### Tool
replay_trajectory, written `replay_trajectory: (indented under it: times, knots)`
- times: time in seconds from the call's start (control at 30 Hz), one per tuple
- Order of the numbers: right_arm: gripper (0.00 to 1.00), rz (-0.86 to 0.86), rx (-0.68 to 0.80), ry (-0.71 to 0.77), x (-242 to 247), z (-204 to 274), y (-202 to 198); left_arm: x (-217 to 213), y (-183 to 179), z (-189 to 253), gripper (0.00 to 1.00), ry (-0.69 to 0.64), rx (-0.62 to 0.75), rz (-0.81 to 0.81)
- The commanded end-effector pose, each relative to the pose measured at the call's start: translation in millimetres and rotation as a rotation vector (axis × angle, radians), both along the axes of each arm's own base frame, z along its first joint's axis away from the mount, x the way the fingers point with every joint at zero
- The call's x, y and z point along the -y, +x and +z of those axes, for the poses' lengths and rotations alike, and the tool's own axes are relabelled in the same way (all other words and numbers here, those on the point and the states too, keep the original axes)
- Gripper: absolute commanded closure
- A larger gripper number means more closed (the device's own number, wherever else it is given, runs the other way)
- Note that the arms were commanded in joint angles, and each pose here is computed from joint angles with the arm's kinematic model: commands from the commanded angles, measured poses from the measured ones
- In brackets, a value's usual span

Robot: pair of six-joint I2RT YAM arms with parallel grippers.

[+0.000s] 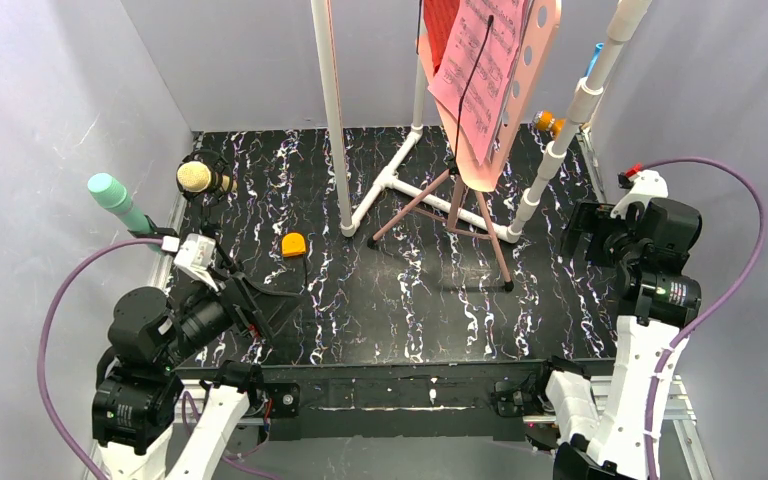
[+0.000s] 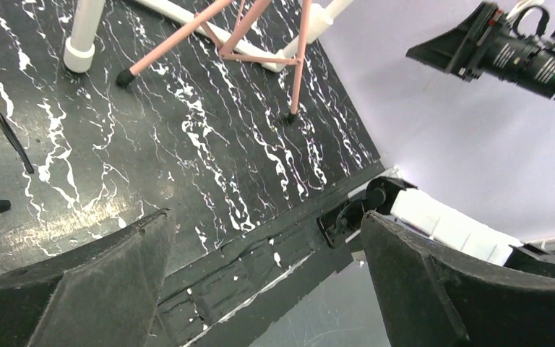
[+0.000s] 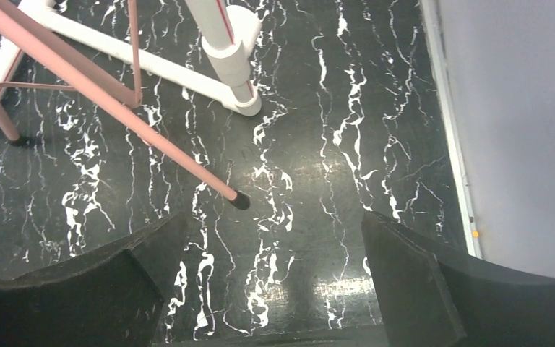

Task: Pack up the instrument practice props
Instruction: Pick up the microphone stand with the microphone from the center of the board.

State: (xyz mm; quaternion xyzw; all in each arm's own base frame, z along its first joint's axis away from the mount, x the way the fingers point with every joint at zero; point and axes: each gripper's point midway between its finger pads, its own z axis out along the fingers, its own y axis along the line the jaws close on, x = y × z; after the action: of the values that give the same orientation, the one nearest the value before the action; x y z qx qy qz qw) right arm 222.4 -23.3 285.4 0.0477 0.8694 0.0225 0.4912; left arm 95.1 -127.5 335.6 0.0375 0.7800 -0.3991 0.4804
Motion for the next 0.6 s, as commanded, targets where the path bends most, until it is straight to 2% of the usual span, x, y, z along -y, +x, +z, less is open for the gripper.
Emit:
replay_trajectory:
  times: [0.0, 0.17, 0.4, 0.5, 0.57]
  knots:
    - [0.00, 0.059, 0.097, 0.021, -11, 28, 7, -8, 0, 14, 0.00, -0.026, 0.002, 0.074]
    - [0.00, 0.091, 0.090, 0.068, -17, 26, 21, -16, -4, 29, 0.00, -0.042, 0.067, 0.121]
    - [0.00, 0.116, 0.093, 0.109, -22, 20, 31, -14, -10, 18, 0.00, -0.053, 0.055, 0.112]
    - [0.00, 0.200, 0.101, 0.140, -35, 9, 34, -15, -11, 12, 0.00, -0.055, 0.048, 0.113]
    - [0.00, 0.335, 0.103, 0.167, -54, -4, 33, -15, -10, 10, 0.00, -0.052, 0.043, 0.117]
